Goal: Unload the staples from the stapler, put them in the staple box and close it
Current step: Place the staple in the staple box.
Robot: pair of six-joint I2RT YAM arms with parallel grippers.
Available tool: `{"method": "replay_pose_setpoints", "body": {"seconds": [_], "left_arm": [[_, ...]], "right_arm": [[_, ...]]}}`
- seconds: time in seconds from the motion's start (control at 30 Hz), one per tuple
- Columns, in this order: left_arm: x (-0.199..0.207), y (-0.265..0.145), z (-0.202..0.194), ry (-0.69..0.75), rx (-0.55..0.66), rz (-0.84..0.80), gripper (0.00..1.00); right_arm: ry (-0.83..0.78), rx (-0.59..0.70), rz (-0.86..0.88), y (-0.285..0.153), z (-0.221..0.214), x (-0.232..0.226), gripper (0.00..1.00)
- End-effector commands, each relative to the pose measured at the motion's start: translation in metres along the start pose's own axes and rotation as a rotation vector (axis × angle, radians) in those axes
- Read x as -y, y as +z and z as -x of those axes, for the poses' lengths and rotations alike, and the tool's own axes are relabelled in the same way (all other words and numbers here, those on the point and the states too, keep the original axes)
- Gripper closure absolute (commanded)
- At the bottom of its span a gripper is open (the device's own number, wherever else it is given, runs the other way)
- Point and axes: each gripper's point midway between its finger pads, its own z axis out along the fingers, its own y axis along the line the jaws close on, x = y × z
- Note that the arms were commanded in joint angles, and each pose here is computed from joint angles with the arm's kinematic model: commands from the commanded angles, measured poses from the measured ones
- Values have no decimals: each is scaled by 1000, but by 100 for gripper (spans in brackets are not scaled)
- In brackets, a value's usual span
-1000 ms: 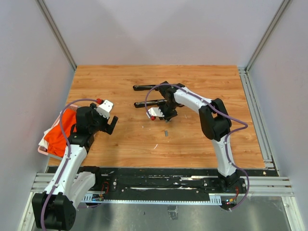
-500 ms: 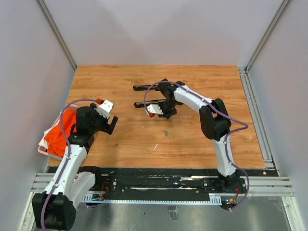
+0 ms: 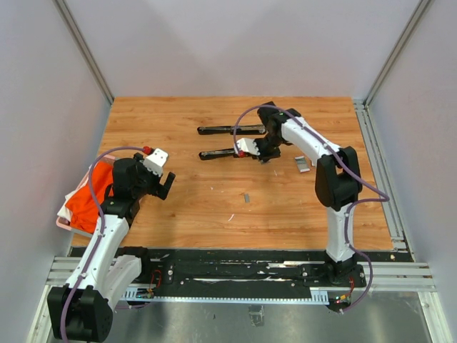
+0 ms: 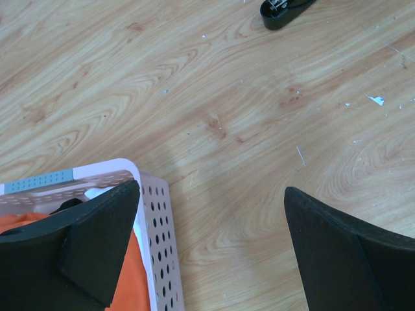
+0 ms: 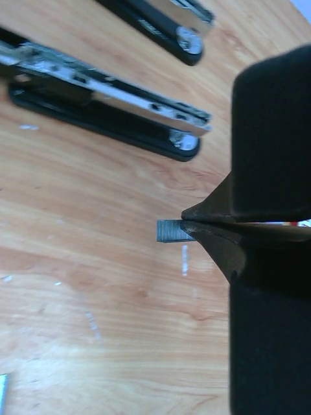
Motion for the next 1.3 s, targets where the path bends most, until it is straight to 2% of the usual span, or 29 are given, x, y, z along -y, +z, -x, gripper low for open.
{"method": "replay_pose_setpoints", "body": {"seconds": [0.0, 0.3, 0.5, 1.0, 1.27], "left_arm": [[-2, 0, 4, 9, 26, 6, 2], [-2, 1, 3, 7, 20, 4, 2], [-2, 2, 2, 4, 14, 4, 2], [-2, 2, 2, 2, 14, 3, 2], [-2, 2, 2, 2, 13, 5, 2]], "right_arm": [[44, -16, -21, -30, -31, -8, 99], [153, -56, -50, -49, -99, -15, 99], [205, -66, -52, -52, -127, -20, 99], [262, -104, 1, -29, -162, -46, 99], [288, -108, -7, -20, -169, -44, 99]]}}
